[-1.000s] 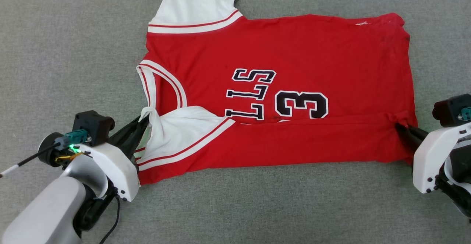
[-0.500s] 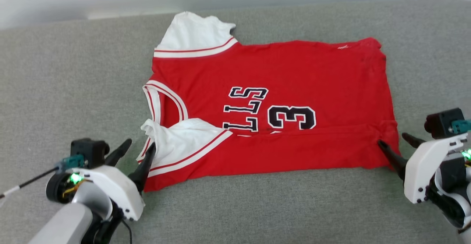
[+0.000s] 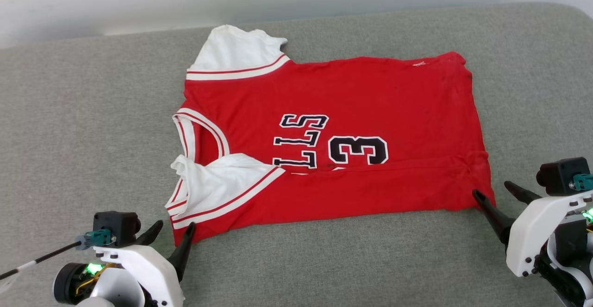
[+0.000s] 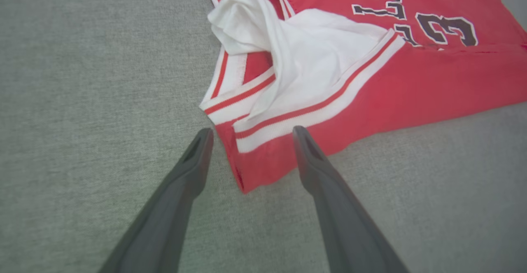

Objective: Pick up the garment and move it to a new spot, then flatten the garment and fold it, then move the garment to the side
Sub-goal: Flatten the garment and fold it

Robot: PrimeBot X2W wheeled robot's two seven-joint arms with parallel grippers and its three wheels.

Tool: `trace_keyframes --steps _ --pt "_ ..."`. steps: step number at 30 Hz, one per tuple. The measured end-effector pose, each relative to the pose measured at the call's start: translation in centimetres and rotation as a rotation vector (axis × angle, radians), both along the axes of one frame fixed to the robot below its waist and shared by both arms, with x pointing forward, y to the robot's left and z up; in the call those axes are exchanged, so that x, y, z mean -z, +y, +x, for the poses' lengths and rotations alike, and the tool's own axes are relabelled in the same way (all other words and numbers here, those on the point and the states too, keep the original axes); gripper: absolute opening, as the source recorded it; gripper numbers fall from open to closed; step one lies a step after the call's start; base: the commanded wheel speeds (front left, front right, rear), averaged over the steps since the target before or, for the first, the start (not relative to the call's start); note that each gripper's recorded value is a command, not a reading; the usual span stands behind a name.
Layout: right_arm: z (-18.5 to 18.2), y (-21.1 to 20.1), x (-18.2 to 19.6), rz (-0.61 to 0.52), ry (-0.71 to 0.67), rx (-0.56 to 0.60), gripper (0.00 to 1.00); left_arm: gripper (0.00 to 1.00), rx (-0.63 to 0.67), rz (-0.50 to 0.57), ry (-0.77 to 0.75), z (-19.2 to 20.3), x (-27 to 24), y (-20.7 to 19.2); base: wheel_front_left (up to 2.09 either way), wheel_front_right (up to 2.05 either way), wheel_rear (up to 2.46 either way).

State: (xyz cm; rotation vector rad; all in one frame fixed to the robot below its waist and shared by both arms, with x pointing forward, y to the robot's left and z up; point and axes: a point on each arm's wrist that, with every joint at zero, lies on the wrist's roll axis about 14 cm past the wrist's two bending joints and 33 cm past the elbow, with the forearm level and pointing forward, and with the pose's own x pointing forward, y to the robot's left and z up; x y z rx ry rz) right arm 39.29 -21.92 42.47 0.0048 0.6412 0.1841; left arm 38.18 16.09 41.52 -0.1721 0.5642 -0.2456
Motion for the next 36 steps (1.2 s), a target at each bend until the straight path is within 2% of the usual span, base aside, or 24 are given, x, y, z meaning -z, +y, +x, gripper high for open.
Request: trace_keyframes --steps 8,12,13,14,15,25,36 --pt "-0.1 0.2 0.6 0.013 0.019 0.014 1.0 1.0 -0.002 0.116 0.117 -0.2 3.8 1.2 0.0 0.0 0.0" --pt "-0.2 -0.2 0.9 0.003 0.029 0.022 1.0 1.0 0.009 0.121 0.177 -0.2 5.1 1.0 0.0 0.0 0.0" --pt "-0.2 -0.3 1.0 0.003 0.031 0.024 1.0 0.82 0.018 0.122 0.195 -0.3 5.3 0.9 0.0 0.0 0.0" --pt "-0.2 -0.3 1.0 0.001 0.032 0.025 1.0 0.31 0.032 0.12 0.208 -0.4 5.5 0.8 0.0 0.0 0.0" --pt "-0.2 -0.4 1.1 -0.003 0.033 0.027 1.0 0.0 0.041 0.115 0.217 -0.4 5.6 0.7 0.0 0.0 0.0" --pt "0.5 -0.6 1.5 -0.044 0.053 0.018 1.0 0.0 0.056 0.065 0.157 -0.6 4.2 -0.3 0.0 0.0 0.0" --pt "0.6 -0.5 4.8 -0.049 0.216 0.055 1.0 0.0 0.07 0.034 0.019 -0.8 0.1 -1.0 0.0 0.0 0.0"
